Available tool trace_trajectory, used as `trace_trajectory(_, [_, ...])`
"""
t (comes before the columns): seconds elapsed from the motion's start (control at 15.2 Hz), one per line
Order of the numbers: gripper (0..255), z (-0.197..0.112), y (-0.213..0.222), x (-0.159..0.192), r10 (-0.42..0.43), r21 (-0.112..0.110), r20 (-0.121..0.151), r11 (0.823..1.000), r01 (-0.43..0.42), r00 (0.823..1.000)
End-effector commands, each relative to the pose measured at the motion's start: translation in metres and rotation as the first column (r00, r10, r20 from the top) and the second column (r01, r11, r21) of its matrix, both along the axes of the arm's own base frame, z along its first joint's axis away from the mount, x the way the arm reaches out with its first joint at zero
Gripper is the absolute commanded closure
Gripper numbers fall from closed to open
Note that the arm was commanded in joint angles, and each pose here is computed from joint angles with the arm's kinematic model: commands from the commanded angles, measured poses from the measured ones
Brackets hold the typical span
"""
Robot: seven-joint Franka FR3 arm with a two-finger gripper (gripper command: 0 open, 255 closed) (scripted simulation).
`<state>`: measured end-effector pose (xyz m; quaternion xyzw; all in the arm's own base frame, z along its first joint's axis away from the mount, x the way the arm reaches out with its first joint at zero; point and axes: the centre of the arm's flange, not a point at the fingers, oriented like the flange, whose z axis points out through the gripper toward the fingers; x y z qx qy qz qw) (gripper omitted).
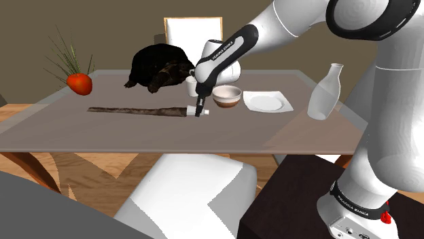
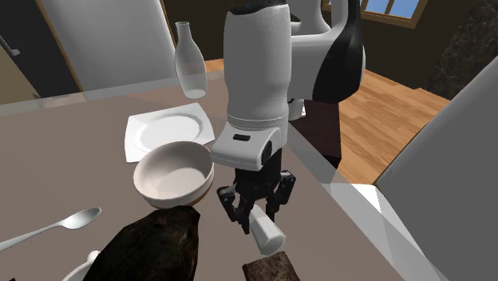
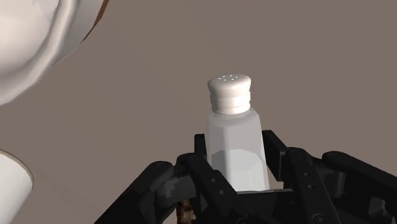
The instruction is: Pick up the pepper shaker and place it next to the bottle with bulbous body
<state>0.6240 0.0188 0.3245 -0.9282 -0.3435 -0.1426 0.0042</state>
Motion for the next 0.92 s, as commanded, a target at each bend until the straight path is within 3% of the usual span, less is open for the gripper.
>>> trace_trajectory(0.0, [255, 0.000, 0.000, 0.000, 0.000, 0.000, -0.001, 1.000, 0.000, 1.000])
trace_trajectory(0.46, [255, 0.000, 0.000, 0.000, 0.000, 0.000, -0.001, 1.000, 0.000, 1.000])
trace_trajectory(0.86, [255, 0.031, 0.000, 0.000, 0.000, 0.000, -0.001, 1.000, 0.000, 1.000])
